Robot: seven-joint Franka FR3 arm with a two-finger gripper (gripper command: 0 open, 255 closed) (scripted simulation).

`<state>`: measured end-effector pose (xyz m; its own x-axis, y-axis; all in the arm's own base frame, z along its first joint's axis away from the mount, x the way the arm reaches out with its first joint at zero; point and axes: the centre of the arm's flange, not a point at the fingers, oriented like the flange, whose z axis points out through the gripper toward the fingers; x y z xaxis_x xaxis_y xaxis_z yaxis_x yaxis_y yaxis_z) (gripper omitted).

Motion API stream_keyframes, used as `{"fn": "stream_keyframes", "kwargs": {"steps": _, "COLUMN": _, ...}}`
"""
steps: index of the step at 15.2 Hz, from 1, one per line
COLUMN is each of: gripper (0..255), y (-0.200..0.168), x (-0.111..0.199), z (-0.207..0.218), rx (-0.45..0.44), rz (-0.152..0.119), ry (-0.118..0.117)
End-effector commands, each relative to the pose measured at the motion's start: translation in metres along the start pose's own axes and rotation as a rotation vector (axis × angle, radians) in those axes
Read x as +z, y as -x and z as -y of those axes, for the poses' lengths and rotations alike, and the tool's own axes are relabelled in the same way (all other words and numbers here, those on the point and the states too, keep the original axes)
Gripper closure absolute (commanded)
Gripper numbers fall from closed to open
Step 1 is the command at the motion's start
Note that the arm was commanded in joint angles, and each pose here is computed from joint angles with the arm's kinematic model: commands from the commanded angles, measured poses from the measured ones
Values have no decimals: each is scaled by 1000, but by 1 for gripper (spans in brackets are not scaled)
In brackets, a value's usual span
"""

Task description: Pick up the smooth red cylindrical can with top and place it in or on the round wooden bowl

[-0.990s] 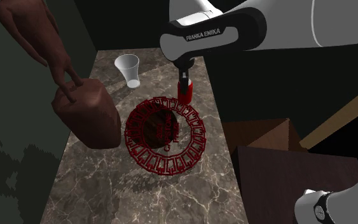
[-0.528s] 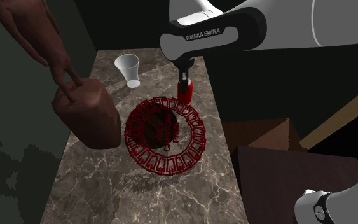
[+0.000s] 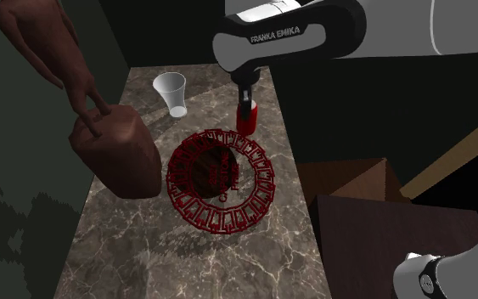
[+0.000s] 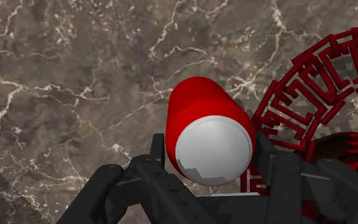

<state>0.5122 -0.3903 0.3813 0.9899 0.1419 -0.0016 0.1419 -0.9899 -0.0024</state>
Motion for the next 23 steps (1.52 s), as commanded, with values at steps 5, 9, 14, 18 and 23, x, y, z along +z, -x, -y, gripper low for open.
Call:
{"fn": "stream_keyframes", "kwargs": {"steps": 5, "gripper": 255, "y": 1, "x": -32, "z": 0, "rx": 0, "rz": 0, "ry": 0}}
{"fn": "stream_keyframes", "kwargs": {"steps": 9, "gripper": 255, "y": 1, "x": -53, "z": 0, "rx": 0, "rz": 0, "ry": 0}}
{"fn": "stream_keyframes", "kwargs": {"steps": 14, "gripper": 255, "y": 1, "x": -80, "z": 0, "rx": 0, "rz": 0, "ry": 0}}
{"fn": "stream_keyframes", "kwargs": {"steps": 18, "gripper": 255, "y": 1, "x": -100, "z": 0, "rx": 0, "rz": 0, "ry": 0}}
{"fn": "stream_keyframes", "kwargs": {"steps": 23, "gripper": 255, "y": -43, "x": -111, "z": 48, "rx": 0, "rz": 0, "ry": 0}}
